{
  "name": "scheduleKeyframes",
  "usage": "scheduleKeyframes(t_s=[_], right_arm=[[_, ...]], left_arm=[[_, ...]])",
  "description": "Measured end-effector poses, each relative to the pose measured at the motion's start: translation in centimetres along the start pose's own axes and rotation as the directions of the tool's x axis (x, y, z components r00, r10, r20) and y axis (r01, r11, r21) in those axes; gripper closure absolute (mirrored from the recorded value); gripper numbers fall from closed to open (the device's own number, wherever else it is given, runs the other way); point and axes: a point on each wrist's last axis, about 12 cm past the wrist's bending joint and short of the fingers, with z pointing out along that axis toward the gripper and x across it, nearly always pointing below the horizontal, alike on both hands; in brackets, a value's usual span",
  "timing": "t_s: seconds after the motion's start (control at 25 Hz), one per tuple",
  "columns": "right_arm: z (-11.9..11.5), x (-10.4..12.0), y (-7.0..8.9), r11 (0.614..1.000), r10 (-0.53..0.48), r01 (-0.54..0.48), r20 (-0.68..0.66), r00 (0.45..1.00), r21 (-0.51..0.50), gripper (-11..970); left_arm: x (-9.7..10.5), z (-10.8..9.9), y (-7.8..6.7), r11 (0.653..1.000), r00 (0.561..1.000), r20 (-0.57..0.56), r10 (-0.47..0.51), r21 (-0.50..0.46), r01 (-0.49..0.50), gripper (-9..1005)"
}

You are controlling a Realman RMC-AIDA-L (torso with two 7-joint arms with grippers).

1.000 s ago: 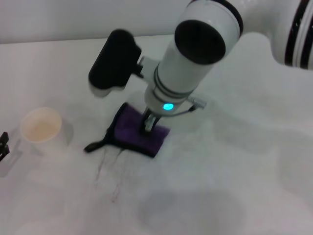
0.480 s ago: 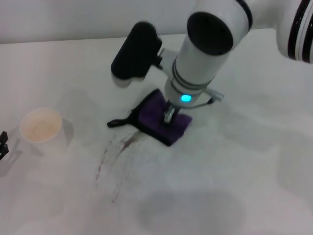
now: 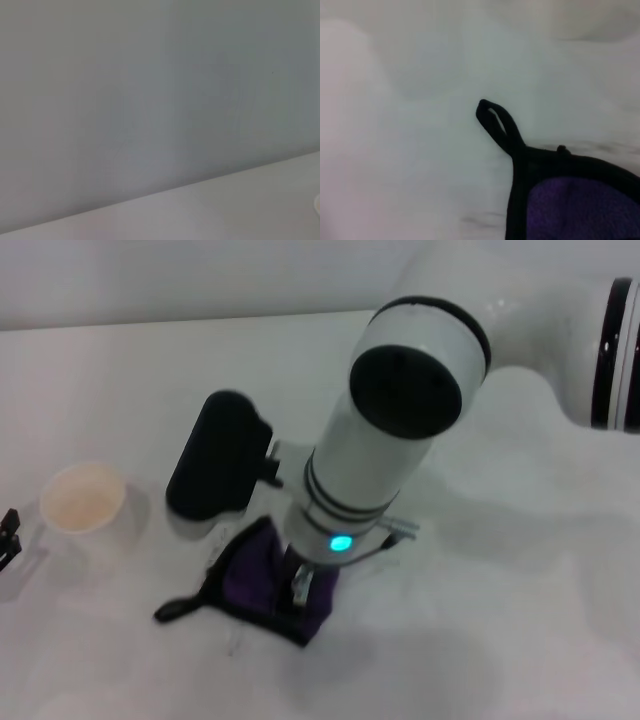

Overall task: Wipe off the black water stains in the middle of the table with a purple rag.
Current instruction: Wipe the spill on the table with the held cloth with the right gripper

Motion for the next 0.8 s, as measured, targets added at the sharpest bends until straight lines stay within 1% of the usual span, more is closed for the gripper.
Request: scheduleKeyframes(t_s=[0.16, 0.24, 0.32, 0.4, 0.56, 0.8], right_arm=[[0.1, -0.1, 2.4, 0.992, -0.062, 0.064, 0.022, 0.998, -0.107, 886], [0.1, -0.1, 2.8, 0.988, -0.079, 0.083, 0.03, 0.996, -0.132, 887], [0.2, -0.1, 2.8, 0.988, -0.08, 0.084, 0.038, 0.996, -0.131, 887], [0.3, -0.4, 2.1, 0.992, -0.062, 0.068, 0.059, 0.996, -0.105, 887], [0.3, -1.2, -0.1, 0.999, -0.038, 0.04, 0.099, 0.994, -0.02, 887], [-0.2, -2.0, -3.4, 0.996, -0.009, -0.003, 0.126, 0.992, 0.094, 883]], left_arm=[[0.0, 0.0, 0.0, 1.0, 1.0, 0.0, -0.001, 0.001, 0.001, 106], [0.0, 0.0, 0.0, 1.0, 1.0, 0.0, -0.001, 0.001, 0.001, 106], [0.0, 0.0, 0.0, 1.0, 1.0, 0.0, 0.0, 0.002, 0.0, 106], [0.0, 0.0, 0.0, 1.0, 1.0, 0.0, 0.0, 0.002, 0.0, 106], [0.0, 0.0, 0.0, 1.0, 1.0, 0.001, 0.0, 0.002, 0.0, 106], [0.0, 0.0, 0.0, 1.0, 1.0, 0.002, -0.001, -0.003, 0.001, 106]])
